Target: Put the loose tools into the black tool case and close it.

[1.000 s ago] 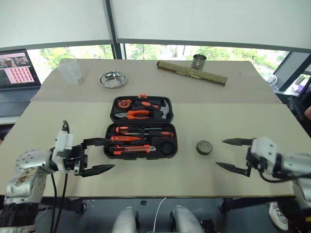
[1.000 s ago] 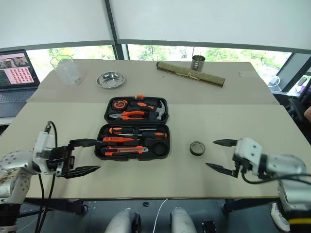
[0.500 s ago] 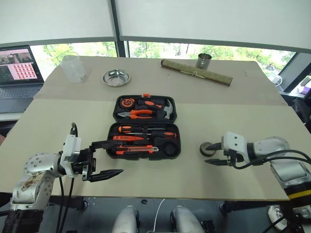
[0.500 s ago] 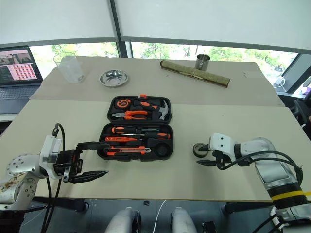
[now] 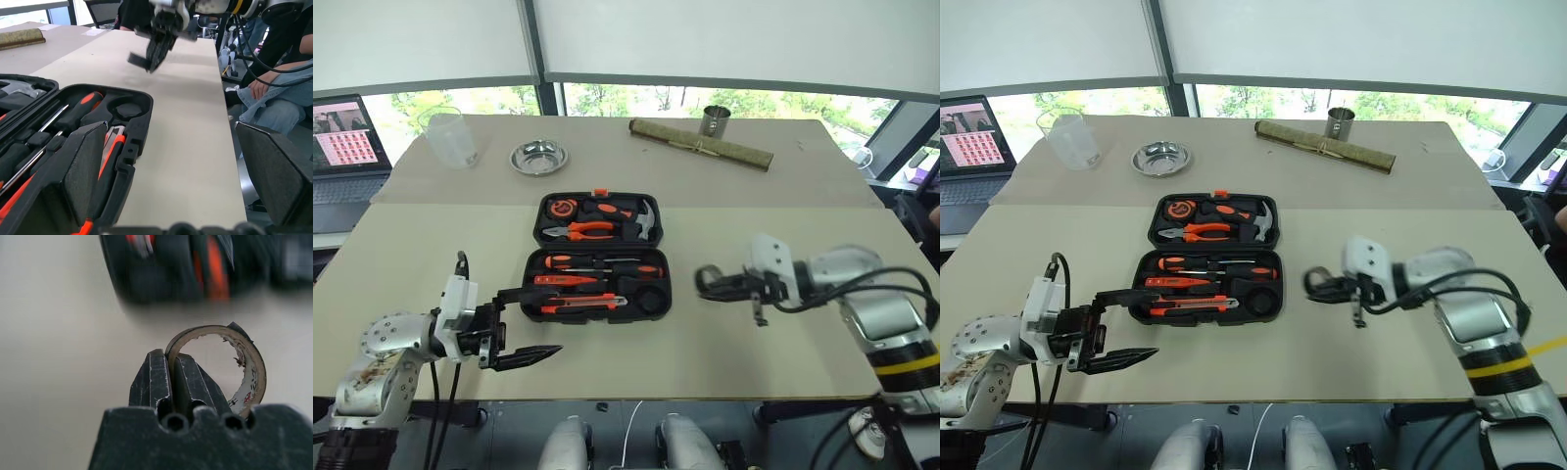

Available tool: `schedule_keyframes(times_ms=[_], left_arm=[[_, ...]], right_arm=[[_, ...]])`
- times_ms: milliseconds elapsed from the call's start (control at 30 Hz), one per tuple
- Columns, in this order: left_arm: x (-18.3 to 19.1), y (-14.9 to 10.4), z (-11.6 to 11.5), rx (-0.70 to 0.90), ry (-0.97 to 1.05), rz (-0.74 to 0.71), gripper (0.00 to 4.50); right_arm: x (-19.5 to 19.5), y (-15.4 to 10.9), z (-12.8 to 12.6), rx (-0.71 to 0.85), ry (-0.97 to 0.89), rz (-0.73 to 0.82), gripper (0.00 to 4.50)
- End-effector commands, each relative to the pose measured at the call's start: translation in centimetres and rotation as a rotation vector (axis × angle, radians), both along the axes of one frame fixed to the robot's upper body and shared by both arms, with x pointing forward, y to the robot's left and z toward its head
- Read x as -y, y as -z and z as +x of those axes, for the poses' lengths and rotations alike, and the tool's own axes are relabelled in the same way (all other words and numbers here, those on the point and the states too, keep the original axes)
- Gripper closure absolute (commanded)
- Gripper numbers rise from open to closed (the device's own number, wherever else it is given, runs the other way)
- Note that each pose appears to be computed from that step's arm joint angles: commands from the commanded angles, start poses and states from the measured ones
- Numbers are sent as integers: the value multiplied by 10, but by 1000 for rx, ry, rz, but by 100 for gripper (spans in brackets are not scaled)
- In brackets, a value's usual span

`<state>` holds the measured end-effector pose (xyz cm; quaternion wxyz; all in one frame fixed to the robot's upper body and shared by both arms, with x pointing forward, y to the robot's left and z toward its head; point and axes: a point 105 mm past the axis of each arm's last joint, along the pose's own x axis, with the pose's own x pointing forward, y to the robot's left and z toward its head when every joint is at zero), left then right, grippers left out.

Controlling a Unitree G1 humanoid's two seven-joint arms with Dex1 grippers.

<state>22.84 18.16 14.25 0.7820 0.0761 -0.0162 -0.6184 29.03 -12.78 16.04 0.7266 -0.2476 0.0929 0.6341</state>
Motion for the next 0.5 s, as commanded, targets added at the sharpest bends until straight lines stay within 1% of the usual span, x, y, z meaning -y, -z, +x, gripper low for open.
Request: schedule_keyframes(times_ms=[33, 100, 200, 300, 400, 500], left_arm=[[-7, -2, 4, 20, -38, 9, 0], [-8, 0, 4, 18, -41, 15, 0], [-7, 1, 4, 18, -43, 20, 0], [-7, 1, 3, 22, -50, 22, 0], [-8, 1, 2, 26, -64, 24, 0], [-10, 1, 3, 29, -82, 26, 0]], right_arm=[[-37, -14, -12, -80, -59, 16, 443], [-54, -10, -13, -102, -74, -5, 443], [-65, 3, -9, -130, -66, -63, 443], [-65, 16, -3, -131, -43, -134, 443], [-58, 28, 1, -84, -48, -248, 443], [-55, 35, 4, -96, -33, -268, 443]])
